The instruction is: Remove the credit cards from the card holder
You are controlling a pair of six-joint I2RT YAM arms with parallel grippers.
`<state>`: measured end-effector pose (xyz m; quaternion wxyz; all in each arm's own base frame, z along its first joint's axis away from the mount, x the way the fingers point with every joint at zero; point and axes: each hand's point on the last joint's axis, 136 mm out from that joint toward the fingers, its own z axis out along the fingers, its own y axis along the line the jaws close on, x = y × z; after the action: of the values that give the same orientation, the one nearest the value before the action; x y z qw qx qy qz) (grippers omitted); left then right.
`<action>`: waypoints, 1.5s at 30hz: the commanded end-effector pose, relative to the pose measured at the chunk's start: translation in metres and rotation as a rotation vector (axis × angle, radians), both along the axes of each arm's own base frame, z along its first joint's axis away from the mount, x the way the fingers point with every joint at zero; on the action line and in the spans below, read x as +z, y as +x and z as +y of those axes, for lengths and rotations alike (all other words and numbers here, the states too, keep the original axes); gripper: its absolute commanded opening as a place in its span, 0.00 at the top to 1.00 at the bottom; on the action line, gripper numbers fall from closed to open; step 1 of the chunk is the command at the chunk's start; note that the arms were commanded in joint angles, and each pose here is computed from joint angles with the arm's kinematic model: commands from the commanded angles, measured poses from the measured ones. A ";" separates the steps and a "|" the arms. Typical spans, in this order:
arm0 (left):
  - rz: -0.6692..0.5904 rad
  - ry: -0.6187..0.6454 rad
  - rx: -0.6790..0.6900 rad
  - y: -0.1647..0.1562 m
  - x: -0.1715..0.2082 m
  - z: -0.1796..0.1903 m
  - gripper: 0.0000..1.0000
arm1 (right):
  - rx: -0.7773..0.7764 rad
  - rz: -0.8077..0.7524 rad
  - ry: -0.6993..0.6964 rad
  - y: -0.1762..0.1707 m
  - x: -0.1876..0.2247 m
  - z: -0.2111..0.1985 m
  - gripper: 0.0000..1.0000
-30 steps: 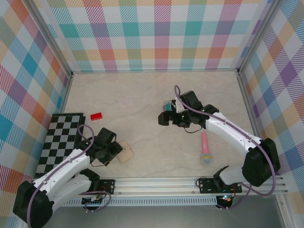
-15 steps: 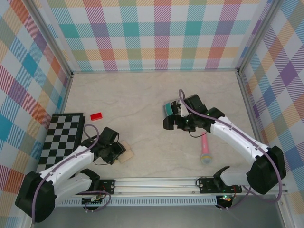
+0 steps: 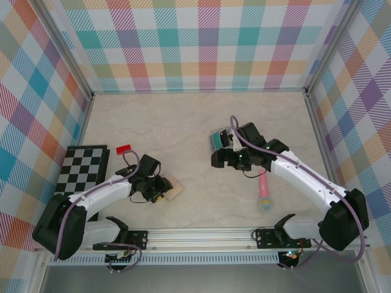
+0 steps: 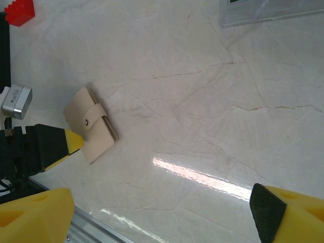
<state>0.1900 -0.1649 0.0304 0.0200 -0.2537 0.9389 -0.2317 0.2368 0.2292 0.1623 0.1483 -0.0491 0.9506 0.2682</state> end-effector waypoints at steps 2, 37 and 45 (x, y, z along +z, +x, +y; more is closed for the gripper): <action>-0.053 -0.054 -0.064 0.026 0.017 -0.014 0.56 | -0.004 -0.022 0.012 0.011 0.007 0.028 0.13; -0.089 -0.247 0.127 0.035 0.012 0.013 0.50 | 0.236 0.357 -0.021 -0.011 -0.121 0.172 0.56; -0.078 -0.264 0.119 0.039 0.004 0.008 0.52 | 0.201 0.400 -0.011 -0.016 -0.130 0.171 0.61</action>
<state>0.2266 -0.1558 0.0357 0.0376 -0.2982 0.8877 -0.3488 0.2284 0.3992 0.0404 -0.0488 -0.1049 0.9534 0.2785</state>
